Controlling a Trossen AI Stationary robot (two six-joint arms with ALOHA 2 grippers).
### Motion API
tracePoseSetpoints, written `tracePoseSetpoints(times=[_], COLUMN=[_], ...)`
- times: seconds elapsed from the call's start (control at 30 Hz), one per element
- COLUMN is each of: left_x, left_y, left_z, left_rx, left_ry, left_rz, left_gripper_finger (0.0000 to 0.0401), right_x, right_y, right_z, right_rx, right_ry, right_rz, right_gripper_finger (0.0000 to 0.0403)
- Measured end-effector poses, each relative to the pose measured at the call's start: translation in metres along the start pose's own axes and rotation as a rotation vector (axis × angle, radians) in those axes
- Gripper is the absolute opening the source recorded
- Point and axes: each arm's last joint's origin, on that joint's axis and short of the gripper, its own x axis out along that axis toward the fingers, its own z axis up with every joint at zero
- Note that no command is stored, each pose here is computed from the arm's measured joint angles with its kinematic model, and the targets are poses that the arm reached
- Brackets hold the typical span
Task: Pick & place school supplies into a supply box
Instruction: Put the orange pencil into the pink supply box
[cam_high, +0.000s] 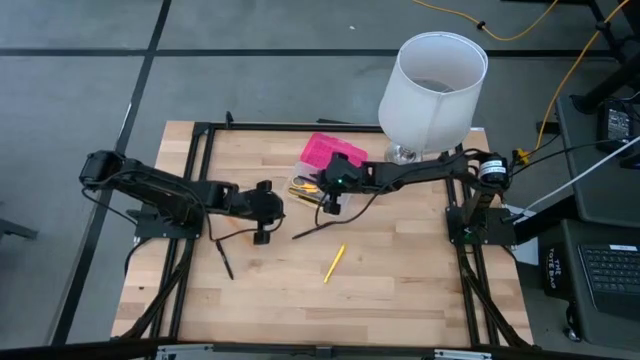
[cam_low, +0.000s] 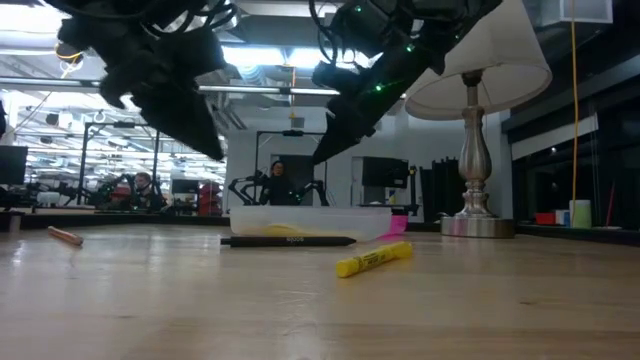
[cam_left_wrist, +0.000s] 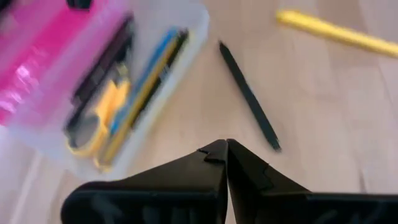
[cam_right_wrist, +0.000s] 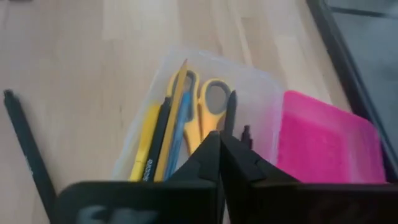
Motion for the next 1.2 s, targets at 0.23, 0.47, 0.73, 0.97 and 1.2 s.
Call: tracePoseSetpoints(times=[0.23,0.47,0.73,0.97,1.2], left_x=[-0.021,-0.032,-0.034,-0.036,-0.042], left_y=[-0.008,-0.010,-0.011,-0.011,-0.015], left_z=[0.005,-0.005,-0.010,-0.013,-0.021], left_rx=[-0.079,-0.113,-0.104,-0.116,-0.081], left_ry=[0.241,0.416,0.473,0.517,0.597], left_rz=[0.009,0.035,0.024,0.011,0.019], left_gripper_finger=[0.0003,0.0004,0.0004,0.0035,0.0094], right_x=[0.009,0.008,0.008,0.008,0.007], right_y=[0.013,0.015,0.015,0.015,0.018], right_z=[-0.025,-0.019,-0.017,-0.017,-0.017], right_rx=[-0.002,-0.061,-0.059,-0.060,-0.079], right_ry=[-0.062,-0.263,-0.279,-0.281,-0.305], right_rz=[0.054,0.118,0.116,0.121,0.219], right_gripper_finger=[0.0017,0.0009,0.0020,0.0015,0.0008])
